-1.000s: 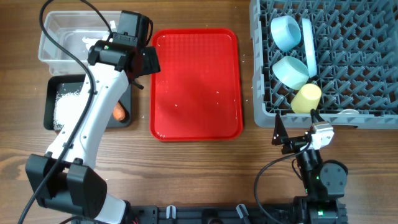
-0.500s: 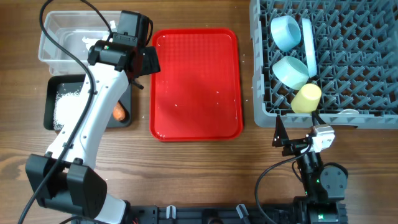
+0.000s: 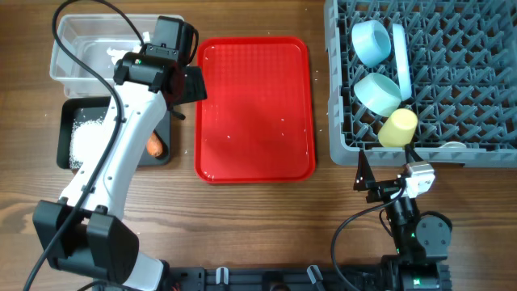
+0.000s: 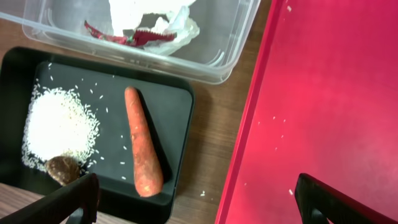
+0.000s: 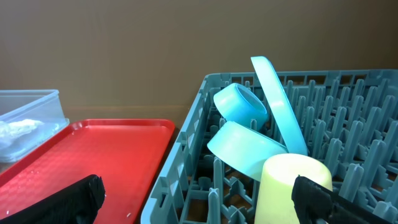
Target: Sort waste into correct bins and load items into the dishwasher rack
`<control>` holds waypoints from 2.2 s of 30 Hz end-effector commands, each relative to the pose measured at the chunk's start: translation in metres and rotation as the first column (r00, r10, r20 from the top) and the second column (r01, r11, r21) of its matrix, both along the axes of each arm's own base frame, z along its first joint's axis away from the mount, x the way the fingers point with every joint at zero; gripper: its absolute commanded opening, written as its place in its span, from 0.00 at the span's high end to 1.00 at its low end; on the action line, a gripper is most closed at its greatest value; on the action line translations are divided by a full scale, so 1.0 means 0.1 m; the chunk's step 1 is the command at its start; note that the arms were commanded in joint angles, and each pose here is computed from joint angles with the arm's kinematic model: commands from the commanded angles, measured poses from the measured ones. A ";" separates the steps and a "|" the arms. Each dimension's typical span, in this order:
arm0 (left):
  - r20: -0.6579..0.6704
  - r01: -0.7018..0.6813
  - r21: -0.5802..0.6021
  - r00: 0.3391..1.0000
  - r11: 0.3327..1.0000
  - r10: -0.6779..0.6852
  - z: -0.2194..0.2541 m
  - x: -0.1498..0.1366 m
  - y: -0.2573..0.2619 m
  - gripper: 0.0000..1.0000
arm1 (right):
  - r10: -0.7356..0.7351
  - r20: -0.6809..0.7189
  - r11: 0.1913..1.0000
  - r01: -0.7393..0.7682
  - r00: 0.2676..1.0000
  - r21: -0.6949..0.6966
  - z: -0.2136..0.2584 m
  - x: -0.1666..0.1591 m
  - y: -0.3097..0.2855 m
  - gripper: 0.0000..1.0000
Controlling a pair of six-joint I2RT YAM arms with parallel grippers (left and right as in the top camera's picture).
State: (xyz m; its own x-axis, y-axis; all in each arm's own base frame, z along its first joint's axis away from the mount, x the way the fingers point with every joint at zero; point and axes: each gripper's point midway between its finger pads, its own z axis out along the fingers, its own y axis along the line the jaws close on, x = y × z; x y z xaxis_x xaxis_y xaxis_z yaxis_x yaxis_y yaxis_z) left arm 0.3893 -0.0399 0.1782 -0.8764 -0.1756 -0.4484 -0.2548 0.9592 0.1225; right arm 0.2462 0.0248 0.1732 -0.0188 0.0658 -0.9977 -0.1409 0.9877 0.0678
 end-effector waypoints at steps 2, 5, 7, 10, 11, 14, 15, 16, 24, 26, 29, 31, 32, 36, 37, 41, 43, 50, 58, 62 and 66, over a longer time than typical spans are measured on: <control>0.158 -0.009 -0.041 0.987 0.999 0.015 0.45 -0.02 0.03 0.00 | -0.007 -0.007 1.000 0.007 1.000 0.011 -0.01 0.01 -0.01 0.00; 0.328 0.032 -0.116 0.944 0.993 0.008 0.62 0.04 -0.05 0.00 | -0.007 -0.007 1.000 0.007 1.000 0.011 -0.01 0.01 -0.01 0.00; 0.471 0.085 -0.185 0.882 0.979 0.012 0.71 0.06 -0.10 0.00 | -0.007 -0.007 1.000 0.007 1.000 0.012 -0.01 0.01 -0.01 0.00; 0.668 0.189 -0.253 0.744 0.949 0.030 0.79 -0.10 -0.10 0.00 | -0.007 -0.007 1.000 0.007 1.000 0.011 -0.01 0.01 -0.01 0.00; 0.705 0.212 -0.260 0.708 0.942 0.035 0.75 -0.22 -0.07 0.00 | -0.007 -0.007 1.000 0.007 1.000 0.011 -0.01 0.01 -0.01 0.00; 0.763 0.245 -0.270 0.645 0.931 0.052 0.52 -0.64 0.06 0.00 | -0.007 -0.007 1.000 0.007 1.000 0.012 -0.01 0.01 -0.01 0.00; 0.776 0.249 -0.271 0.629 0.930 0.058 0.43 -0.77 0.10 0.00 | -0.007 -0.008 1.000 0.007 1.000 0.012 -0.01 0.01 -0.01 0.00; 0.791 0.251 -0.270 0.608 0.930 0.065 0.36 -0.88 0.14 0.00 | -0.007 -0.007 1.000 0.007 1.000 0.011 -0.01 0.01 -0.01 0.00; 0.896 0.333 -0.111 0.441 0.937 -0.050 0.19 -1.35 0.16 0.00 | -0.007 -0.007 1.000 0.007 1.000 0.012 -0.01 0.01 -0.01 0.00; 0.906 0.335 -0.104 0.420 0.936 -0.049 0.15 -1.39 0.16 0.00 | -0.007 -0.007 1.000 0.007 1.000 0.012 -0.01 0.01 -0.01 0.00; 0.893 0.329 -0.114 0.448 0.937 -0.049 -0.03 -1.41 0.17 0.00 | -0.007 -0.007 1.000 0.007 1.000 0.011 -0.01 0.01 -0.01 0.00; 0.888 0.315 -0.116 0.457 0.942 -0.043 -0.12 -1.41 0.19 0.00 | -0.007 -0.007 1.000 0.007 1.000 0.012 -0.01 0.01 -0.01 0.00; 0.883 0.311 -0.119 0.467 0.943 -0.042 -0.19 -1.41 0.20 0.00 | -0.007 -0.007 1.000 0.007 1.000 0.012 -0.01 0.01 -0.01 0.00; 0.881 0.299 -0.119 0.472 0.947 -0.038 -0.21 -1.44 0.22 0.00 | -0.007 -0.007 1.000 0.007 1.000 0.012 -0.01 0.01 -0.01 0.00; 0.881 0.300 -0.120 0.472 0.946 -0.038 -0.21 -1.44 0.22 0.00 | -0.007 -0.007 1.000 0.007 1.000 0.012 -0.01 0.01 -0.01 0.00; 0.881 0.300 -0.120 0.472 0.946 -0.038 -0.21 -1.44 0.22 0.00 | -0.007 -0.007 1.000 0.007 1.000 0.012 -0.01 0.01 -0.01 0.00; 0.880 0.300 -0.121 0.474 0.946 -0.038 -0.21 -1.44 0.22 0.00 | -0.007 -0.007 1.000 0.007 1.000 0.012 -0.01 0.01 -0.01 0.00; 0.880 0.300 -0.121 0.474 0.946 -0.038 -0.21 -1.44 0.22 0.00 | -0.007 -0.007 1.000 0.007 1.000 0.012 -0.01 0.01 -0.01 0.00; 0.880 0.300 -0.121 0.474 0.946 -0.038 -0.21 -1.44 0.22 0.00 | -0.007 -0.007 1.000 0.007 1.000 0.012 -0.01 0.01 -0.01 0.00; 0.880 0.300 -0.121 0.474 0.946 -0.038 -0.21 -1.44 0.22 0.00 | -0.007 -0.007 1.000 0.007 1.000 0.011 -0.01 0.01 -0.01 0.00; 0.880 0.300 -0.121 0.474 0.946 -0.038 -0.21 -1.44 0.22 0.00 | -0.007 -0.007 1.000 0.007 1.000 0.011 -0.01 0.01 -0.01 0.00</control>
